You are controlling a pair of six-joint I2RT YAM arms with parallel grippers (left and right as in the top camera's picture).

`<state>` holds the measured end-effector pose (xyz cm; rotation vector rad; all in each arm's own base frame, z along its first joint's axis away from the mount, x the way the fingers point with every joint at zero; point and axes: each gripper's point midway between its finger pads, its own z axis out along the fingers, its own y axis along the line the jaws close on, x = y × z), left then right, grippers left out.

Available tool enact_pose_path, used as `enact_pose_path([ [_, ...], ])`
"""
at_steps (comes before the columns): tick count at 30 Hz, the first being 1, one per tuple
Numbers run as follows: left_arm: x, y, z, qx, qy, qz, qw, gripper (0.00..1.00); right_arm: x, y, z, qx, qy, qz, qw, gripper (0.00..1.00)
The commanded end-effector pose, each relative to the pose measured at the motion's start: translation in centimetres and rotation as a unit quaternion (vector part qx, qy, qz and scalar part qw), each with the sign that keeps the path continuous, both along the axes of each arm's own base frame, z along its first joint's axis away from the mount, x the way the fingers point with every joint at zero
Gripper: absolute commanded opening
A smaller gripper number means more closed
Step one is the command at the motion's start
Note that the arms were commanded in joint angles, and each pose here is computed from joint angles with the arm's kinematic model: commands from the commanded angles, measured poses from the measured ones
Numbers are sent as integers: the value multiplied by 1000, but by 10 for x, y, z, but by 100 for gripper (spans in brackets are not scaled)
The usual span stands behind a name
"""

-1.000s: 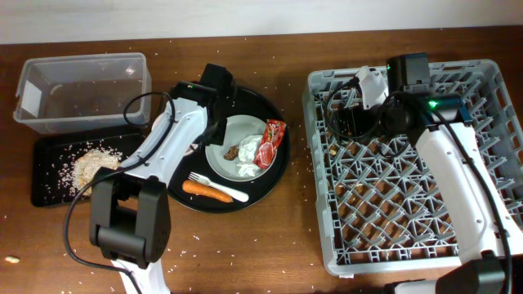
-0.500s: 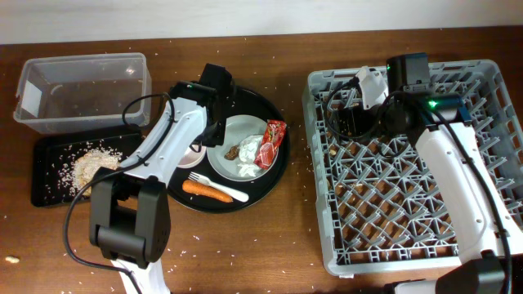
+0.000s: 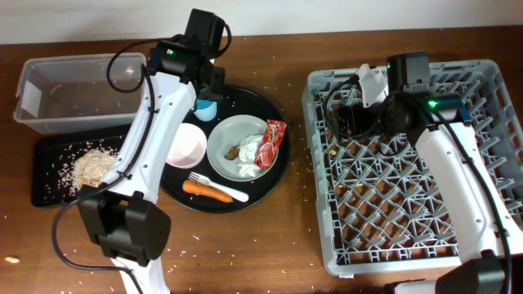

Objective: Sort waste into correct bins and load items into the dishwasher rack
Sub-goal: 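Set the emptied pink bowl back on the round tray, then grasp the blue cup with the left gripper and lift it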

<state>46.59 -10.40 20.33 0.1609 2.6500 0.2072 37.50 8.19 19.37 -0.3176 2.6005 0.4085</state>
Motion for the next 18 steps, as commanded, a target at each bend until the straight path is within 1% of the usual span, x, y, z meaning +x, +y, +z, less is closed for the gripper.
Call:
enact_pose_path([
  [1, 4, 5, 12, 14, -11, -29, 999, 65, 3, 0, 1, 5, -1, -8, 1000, 97],
  [2, 5, 5, 13, 14, -13, -29, 999, 69, 3, 1, 1, 6, -1, -7, 1000, 97],
  [4, 7, 5, 17, 16, -18, -35, 999, 72, 3, 1, 1, 6, -1, -7, 1000, 97],
  [7, 13, 3, 23, 36, -30, -78, 996, 72, 5, 1, 2, 6, -6, -7, 1000, 99],
  [12, 37, -5, 36, 44, -82, -110, 990, 72, 7, 1, 3, 6, -10, -7, 1000, 99],
  [14, 46, -10, 29, 55, -84, -136, 986, 72, 8, 1, 4, 6, -14, -7, 1000, 99],
  [15, 52, -14, 15, 62, -74, -158, 983, 73, 9, 1, 4, 5, -15, -8, 1000, 98],
  [18, 60, -18, -16, 68, -48, -170, 982, 75, 9, -1, 4, 2, -15, -10, 1000, 99],
])
